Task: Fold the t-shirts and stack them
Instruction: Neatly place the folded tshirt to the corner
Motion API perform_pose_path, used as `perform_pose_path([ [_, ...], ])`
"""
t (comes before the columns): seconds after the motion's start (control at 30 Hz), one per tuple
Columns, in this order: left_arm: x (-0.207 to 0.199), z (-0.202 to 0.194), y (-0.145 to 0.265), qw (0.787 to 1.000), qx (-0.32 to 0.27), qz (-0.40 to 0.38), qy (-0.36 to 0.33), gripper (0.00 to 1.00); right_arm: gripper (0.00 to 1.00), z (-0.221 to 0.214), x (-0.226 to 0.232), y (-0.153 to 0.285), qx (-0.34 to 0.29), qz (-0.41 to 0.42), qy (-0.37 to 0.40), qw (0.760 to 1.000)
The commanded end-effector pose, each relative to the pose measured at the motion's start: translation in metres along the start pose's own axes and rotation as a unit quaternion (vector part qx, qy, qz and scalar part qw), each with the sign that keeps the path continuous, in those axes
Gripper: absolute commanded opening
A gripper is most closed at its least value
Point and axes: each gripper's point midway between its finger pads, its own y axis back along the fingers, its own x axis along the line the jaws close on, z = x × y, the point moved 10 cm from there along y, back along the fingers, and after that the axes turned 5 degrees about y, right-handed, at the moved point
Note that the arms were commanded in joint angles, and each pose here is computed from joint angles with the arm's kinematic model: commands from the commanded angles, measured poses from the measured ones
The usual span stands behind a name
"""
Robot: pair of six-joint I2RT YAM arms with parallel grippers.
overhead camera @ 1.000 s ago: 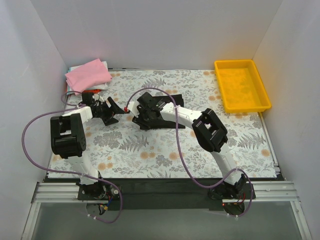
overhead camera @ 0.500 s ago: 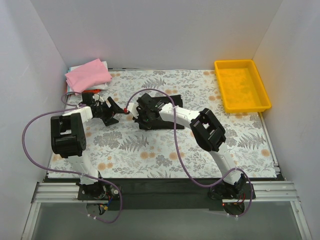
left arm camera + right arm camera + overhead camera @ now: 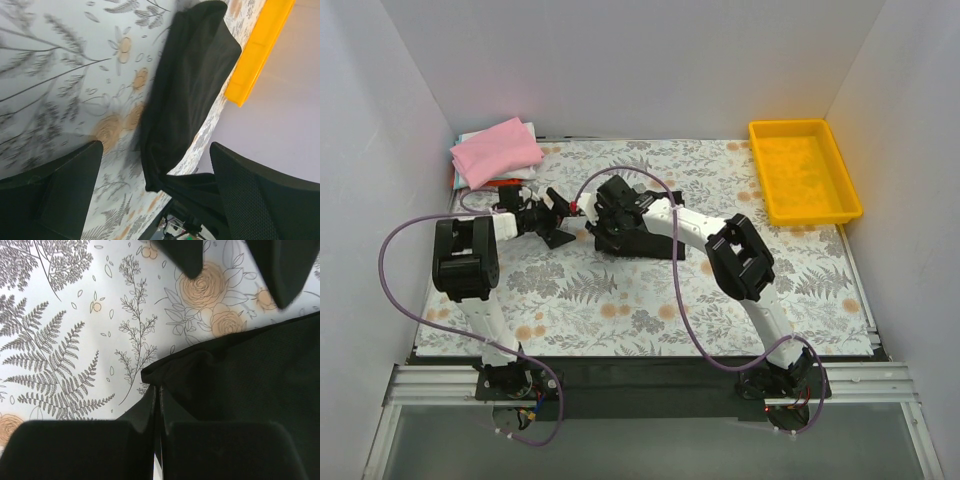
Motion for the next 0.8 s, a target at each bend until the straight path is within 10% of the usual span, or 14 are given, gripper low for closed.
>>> perform_pose_path([
  [0.0, -0.013, -0.005, -0.019, 1.000, 0.002, 0.001, 0.007, 0.89, 0.01, 0.045, -0.002, 0.040, -0.073, -0.015, 0.009, 0.997],
  [0.47, -0.025, -0.021, -0.071, 0.995, -0.048, 0.068, 0.058, 0.88, 0.01, 0.066, 0.000, 0.057, -0.108, -0.015, 0.008, 0.994],
  [0.77, -0.043, 0.006, -0.090, 0.997, -0.057, 0.051, 0.013, 0.30, 0.01, 0.065, -0.003, 0.053, -0.108, -0.019, 0.002, 0.994],
])
